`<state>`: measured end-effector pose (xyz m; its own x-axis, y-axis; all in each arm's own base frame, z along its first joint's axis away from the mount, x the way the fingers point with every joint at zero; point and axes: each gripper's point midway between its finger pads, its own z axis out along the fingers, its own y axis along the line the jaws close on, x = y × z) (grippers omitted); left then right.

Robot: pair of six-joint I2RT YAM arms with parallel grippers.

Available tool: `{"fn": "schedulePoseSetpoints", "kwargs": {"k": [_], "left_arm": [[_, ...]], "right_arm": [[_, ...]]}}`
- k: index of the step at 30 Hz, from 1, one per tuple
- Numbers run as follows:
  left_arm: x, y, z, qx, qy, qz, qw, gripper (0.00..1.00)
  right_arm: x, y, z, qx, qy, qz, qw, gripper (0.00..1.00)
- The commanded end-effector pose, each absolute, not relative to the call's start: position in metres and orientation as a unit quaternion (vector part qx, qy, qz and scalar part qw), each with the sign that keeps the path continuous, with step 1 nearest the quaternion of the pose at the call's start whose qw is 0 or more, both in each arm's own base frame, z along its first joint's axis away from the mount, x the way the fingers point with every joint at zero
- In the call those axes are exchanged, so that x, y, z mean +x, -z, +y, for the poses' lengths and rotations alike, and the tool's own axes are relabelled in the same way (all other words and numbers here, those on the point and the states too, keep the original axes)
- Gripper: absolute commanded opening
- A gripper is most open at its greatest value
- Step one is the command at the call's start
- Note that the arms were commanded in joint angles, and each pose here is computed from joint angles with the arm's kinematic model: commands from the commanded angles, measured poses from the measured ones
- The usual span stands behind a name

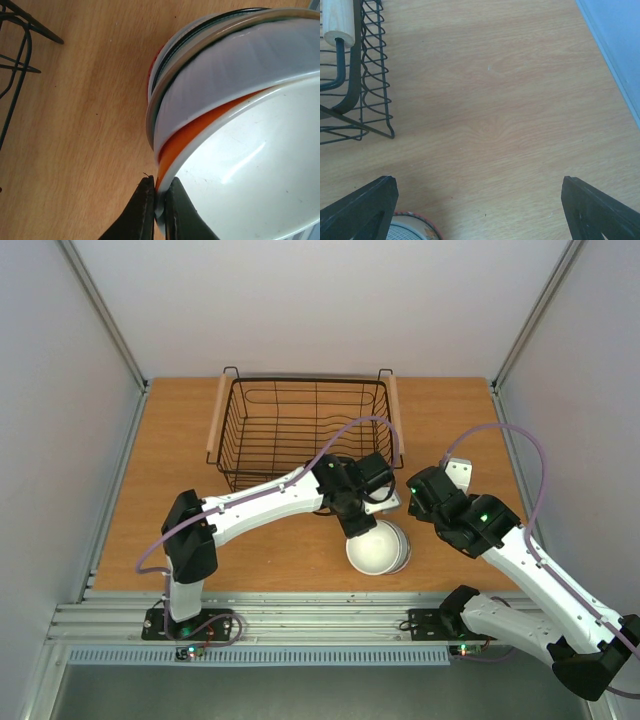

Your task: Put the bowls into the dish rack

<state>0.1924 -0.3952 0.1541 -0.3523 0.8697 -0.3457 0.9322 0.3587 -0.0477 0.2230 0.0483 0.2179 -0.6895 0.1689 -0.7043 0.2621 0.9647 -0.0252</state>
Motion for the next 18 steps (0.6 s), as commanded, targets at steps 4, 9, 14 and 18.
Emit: {"fn": "schedulePoseSetpoints", "kwargs": {"k": [4,9,14,18], "left_arm": [[0.192,-0.180,-0.405,0.560,0.136,0.803,0.151,0.01],[0.187,-0.186,-0.410,0.565,0.155,0.797,0.145,0.00],[0.182,-0.196,-0.417,0.572,0.174,0.790,0.138,0.01],[0.184,-0.209,-0.416,0.576,0.171,0.785,0.148,0.00]], "right_arm": [[0.224,-0.221,0.046,0.127,0.059,0.913,0.384,0.91],[0.224,-0.221,0.047,0.123,0.057,0.913,0.384,0.91],[0.225,-0.223,0.051,0.107,0.050,0.915,0.386,0.90],[0.225,-0.233,0.055,0.088,0.038,0.914,0.394,0.89]]}}
